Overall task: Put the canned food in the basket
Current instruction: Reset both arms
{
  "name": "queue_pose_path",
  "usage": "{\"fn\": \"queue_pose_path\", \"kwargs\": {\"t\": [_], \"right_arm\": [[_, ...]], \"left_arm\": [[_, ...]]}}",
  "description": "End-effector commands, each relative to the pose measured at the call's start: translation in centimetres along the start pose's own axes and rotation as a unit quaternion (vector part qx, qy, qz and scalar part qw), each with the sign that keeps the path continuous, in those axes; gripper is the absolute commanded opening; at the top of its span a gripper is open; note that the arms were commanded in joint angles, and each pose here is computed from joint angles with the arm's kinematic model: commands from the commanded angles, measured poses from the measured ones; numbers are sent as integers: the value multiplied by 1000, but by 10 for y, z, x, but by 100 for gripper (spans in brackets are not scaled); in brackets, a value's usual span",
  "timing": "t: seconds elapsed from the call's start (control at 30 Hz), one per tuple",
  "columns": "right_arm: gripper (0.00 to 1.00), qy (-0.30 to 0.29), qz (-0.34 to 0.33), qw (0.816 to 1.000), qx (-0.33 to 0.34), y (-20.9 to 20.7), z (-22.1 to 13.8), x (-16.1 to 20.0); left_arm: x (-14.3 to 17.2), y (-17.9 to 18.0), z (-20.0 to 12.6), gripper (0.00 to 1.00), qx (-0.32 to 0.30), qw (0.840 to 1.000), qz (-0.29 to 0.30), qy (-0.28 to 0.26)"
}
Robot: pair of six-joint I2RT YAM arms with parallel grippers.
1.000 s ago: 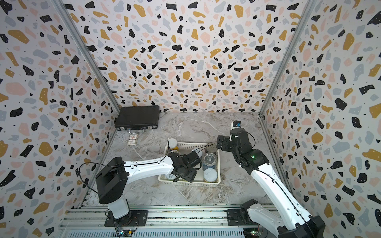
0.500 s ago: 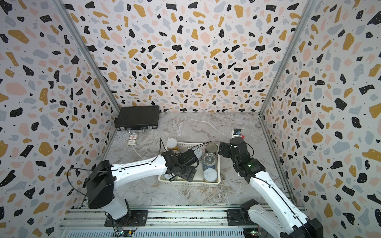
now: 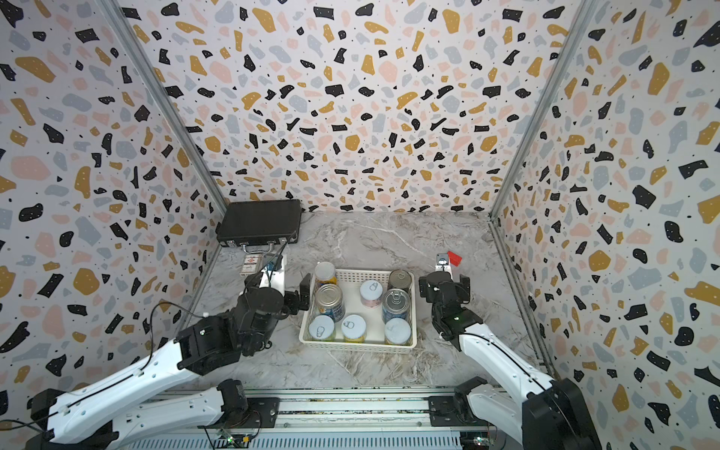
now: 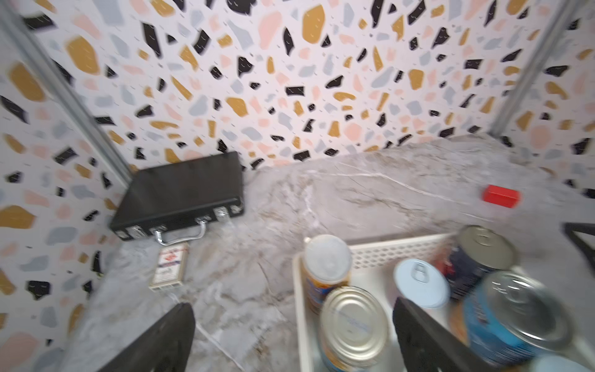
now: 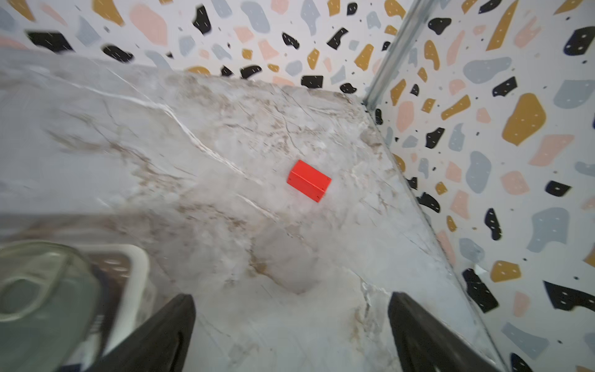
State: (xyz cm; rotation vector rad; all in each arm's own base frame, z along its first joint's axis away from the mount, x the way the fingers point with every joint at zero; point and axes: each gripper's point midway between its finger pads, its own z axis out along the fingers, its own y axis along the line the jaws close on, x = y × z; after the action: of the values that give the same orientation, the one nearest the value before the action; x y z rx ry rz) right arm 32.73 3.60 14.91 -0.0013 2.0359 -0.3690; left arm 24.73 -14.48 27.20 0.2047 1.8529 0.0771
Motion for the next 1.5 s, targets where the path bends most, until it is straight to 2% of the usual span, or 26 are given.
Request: {"fn": "queue_pose_path", "kwargs": {"t": [0.0, 0.1, 0.23, 0.37, 0.47, 0.5, 0.57, 0.6, 0.63, 0.67, 0.7, 0.73, 0.77, 0.8, 0.87, 0.93, 1.0, 1.1, 1.2, 1.27, 1.4, 1.43, 1.47], "right_arm": [[99, -58, 5, 995, 76, -27, 1, -20], [99, -49, 2, 997, 65, -27, 20, 2], [99, -32, 40, 996, 71, -39, 48, 25], [99, -8, 43, 997, 69, -43, 62, 25], [94, -1, 19, 997, 76, -43, 73, 23], [93, -8, 21, 996, 90, -48, 74, 21], [95, -60, 41, 992, 102, -55, 76, 23], [96, -26, 32, 996, 79, -46, 77, 27], [100, -15, 34, 997, 70, -44, 84, 28], [100, -26, 21, 997, 73, -43, 89, 24], [100, 0, 17, 998, 64, -40, 88, 28], [100, -9, 25, 998, 64, -41, 89, 26], [100, -19, 21, 997, 67, -42, 89, 25], [100, -4, 23, 998, 63, -41, 88, 28], [100, -25, 22, 997, 69, -42, 86, 24], [100, -20, 26, 997, 65, -41, 83, 26], [100, -32, 26, 997, 67, -42, 82, 24], [100, -29, 23, 998, 56, -38, 83, 25], [100, -1, 23, 999, 23, -32, 94, 29], [100, 14, 16, 999, -34, -18, 99, 29], [100, -42, 24, 996, -73, -11, 83, 34], [100, -104, 31, 992, -66, -14, 76, 29], [100, -117, 34, 991, -59, -17, 71, 31]], "left_arm": [[22, 36, 10, 99, -123, 990, 59, -40], [53, 70, 22, 99, -171, 983, 50, -31], [100, 121, 37, 99, -246, 969, -17, -14], [124, 139, 59, 99, -255, 965, -50, -14], [133, 148, 81, 100, -271, 962, -34, -3], [130, 141, 91, 100, -255, 967, -6, 3], [125, 110, 118, 100, -171, 984, 59, 7], [125, 98, 129, 100, -141, 987, 80, 10], [128, 94, 139, 100, -136, 986, 93, 32], [127, 91, 151, 100, -133, 985, 95, 61], [129, 91, 158, 100, -133, 984, 92, 78], [130, 89, 164, 100, -131, 985, 91, 63], [126, 105, 159, 100, -182, 980, 73, 41], [132, 118, 148, 100, -212, 976, 42, 32], [147, 123, 134, 100, -152, 988, -26, -1], [157, 144, 131, 100, -152, 984, -83, -33], [151, 141, 137, 100, -143, 986, -67, -43], [157, 139, 147, 100, -139, 987, -71, 26], [155, 137, 143, 100, -134, 989, -65, -10], [154, 138, 141, 100, -136, 988, -70, -12], [155, 139, 156, 100, -148, 987, -57, 40], [154, 136, 152, 100, -145, 988, -55, 28], [154, 132, 151, 100, -133, 990, -52, 22]]}}
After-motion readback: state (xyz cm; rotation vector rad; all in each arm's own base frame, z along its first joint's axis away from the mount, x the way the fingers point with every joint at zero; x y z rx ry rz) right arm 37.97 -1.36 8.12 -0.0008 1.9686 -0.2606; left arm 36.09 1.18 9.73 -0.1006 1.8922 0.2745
